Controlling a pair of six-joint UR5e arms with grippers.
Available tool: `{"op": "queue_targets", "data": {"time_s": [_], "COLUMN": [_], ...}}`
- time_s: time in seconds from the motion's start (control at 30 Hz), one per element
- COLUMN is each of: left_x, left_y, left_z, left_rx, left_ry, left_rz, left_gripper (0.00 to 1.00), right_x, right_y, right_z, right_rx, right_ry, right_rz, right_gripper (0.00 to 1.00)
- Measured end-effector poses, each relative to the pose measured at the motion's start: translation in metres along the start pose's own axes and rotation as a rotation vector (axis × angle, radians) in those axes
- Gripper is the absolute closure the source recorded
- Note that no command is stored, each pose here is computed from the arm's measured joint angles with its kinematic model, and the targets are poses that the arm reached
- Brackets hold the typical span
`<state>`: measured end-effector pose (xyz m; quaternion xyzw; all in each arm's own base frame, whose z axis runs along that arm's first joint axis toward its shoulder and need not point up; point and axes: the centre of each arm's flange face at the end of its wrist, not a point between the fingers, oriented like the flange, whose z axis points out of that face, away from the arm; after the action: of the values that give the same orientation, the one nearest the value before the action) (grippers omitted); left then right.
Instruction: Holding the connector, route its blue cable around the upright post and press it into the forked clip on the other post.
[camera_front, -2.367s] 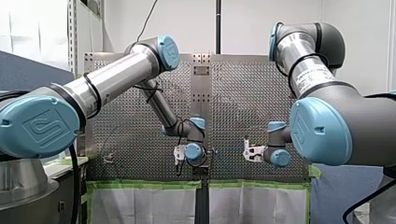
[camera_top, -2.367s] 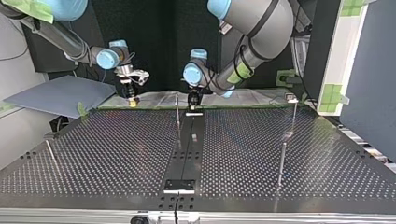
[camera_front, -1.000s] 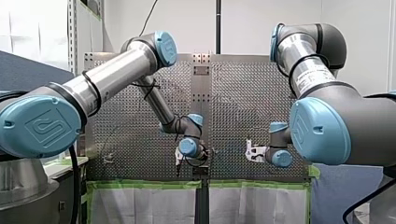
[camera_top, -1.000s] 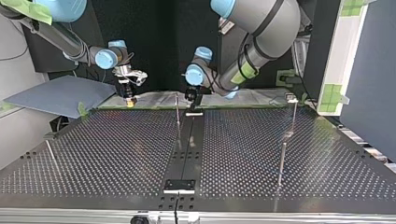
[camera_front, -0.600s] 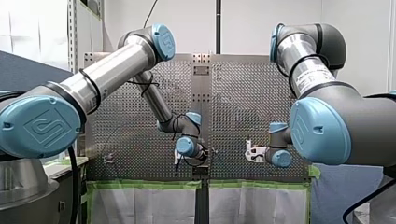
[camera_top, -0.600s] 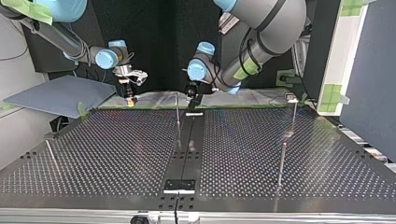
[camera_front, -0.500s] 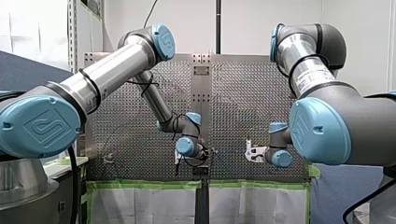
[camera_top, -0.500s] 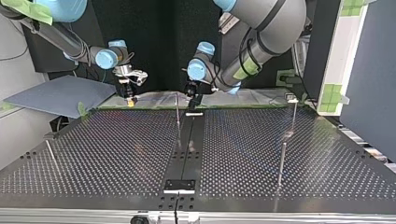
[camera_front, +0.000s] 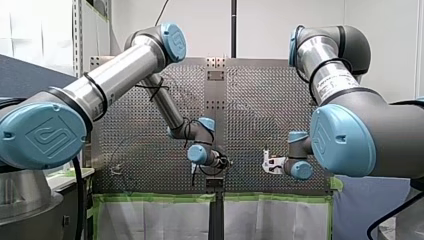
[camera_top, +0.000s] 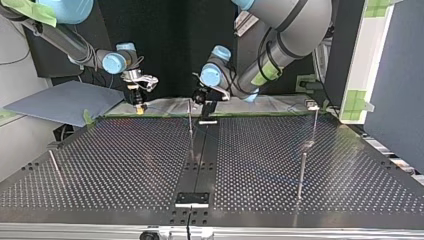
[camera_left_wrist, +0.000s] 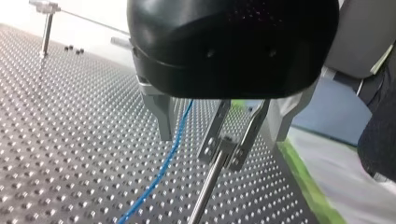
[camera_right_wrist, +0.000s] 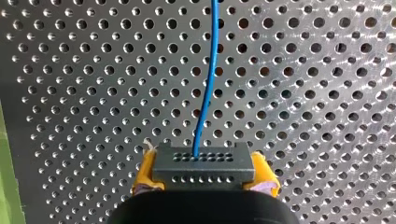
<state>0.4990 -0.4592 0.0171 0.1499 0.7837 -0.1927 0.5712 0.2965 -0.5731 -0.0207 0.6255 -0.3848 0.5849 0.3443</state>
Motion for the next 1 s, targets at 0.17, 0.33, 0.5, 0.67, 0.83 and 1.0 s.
{"op": "queue_targets", "data": {"time_s": [0.17, 0.33, 0.5, 0.67, 0.83, 1.0], "left_x": [0.008, 0.020, 0.029, 0.035, 0.037, 0.038], "left_y": [-0.005, -0.003, -0.004, -0.011, -0.018, -0.022], "left_z": [-0.007, -0.016, -0.024, -0.030, -0.033, -0.034], "left_rx": [0.020, 0.020, 0.025, 0.037, 0.040, 0.031], "left_ry": [0.013, 0.032, 0.034, 0.031, 0.027, 0.026], "left_rz": [0.003, 0.006, 0.008, 0.014, 0.026, 0.032], "left_gripper": [0.00, 0.00, 0.00, 0.00, 0.00, 0.00], "right_x": [-0.001, -0.001, -0.002, -0.003, -0.003, -0.004], "right_y": [0.000, 0.000, -0.001, -0.001, -0.002, -0.002], "right_z": [0.000, 0.000, -0.001, -0.001, -0.001, -0.001], "right_rx": [0.000, 0.000, 0.000, 0.002, 0.002, 0.002], "right_ry": [-0.001, -0.004, -0.006, -0.008, -0.010, -0.011], "right_rz": [0.000, 0.001, 0.002, 0.002, 0.002, 0.003], "right_gripper": [1.00, 1.00, 1.00, 1.00, 1.00, 1.00]}}
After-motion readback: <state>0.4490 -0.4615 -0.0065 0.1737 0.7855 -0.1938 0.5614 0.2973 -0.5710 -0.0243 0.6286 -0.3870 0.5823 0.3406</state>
